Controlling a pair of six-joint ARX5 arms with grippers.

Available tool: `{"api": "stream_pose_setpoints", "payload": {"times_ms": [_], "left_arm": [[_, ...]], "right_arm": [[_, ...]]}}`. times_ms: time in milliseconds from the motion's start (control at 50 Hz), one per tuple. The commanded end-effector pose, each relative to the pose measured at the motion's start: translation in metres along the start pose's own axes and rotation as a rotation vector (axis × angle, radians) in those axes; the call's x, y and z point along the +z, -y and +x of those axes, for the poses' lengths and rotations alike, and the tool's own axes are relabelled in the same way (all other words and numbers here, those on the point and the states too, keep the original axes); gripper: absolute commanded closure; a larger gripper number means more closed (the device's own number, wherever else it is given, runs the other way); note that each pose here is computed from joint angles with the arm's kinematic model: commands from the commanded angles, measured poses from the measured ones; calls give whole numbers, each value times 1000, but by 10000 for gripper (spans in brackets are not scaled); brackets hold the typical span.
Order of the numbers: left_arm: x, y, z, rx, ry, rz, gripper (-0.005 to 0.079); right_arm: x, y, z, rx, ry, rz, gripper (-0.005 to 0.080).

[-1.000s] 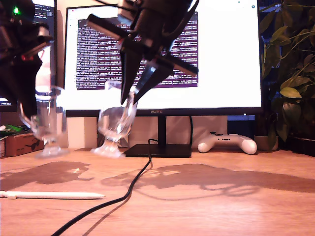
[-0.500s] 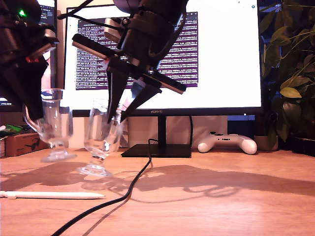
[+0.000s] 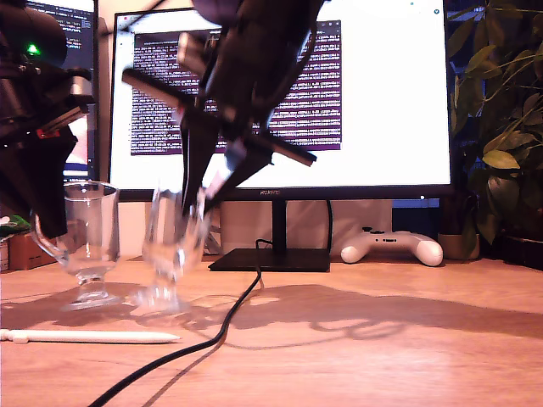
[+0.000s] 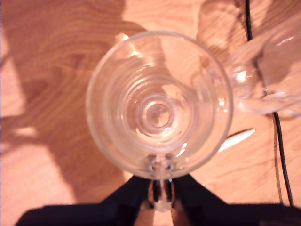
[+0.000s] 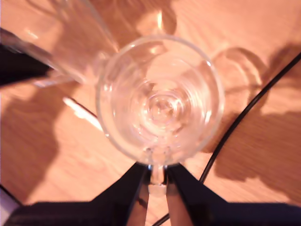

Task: Pick the small glass cups in front of you with each of your hands, and place them behind the white pen

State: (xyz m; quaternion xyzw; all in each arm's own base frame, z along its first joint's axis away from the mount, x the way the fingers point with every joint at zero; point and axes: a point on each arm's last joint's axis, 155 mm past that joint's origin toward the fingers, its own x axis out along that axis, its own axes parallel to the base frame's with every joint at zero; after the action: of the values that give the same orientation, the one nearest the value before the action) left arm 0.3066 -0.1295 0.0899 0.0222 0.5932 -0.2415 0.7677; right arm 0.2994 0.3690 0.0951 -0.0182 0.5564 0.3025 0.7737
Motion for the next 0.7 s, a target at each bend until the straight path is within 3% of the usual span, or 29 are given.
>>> {"api": "stream_pose_setpoints", "payload": {"times_ms": [0,680], "left_arm": [[3,6,-5,-6,27,25,766],[-12,-5,6,46,-11,19,766]], "right_arm": [[6,-10,1,16,20,-18,765],[-1,-14,0,36,-11,-13,765]]}}
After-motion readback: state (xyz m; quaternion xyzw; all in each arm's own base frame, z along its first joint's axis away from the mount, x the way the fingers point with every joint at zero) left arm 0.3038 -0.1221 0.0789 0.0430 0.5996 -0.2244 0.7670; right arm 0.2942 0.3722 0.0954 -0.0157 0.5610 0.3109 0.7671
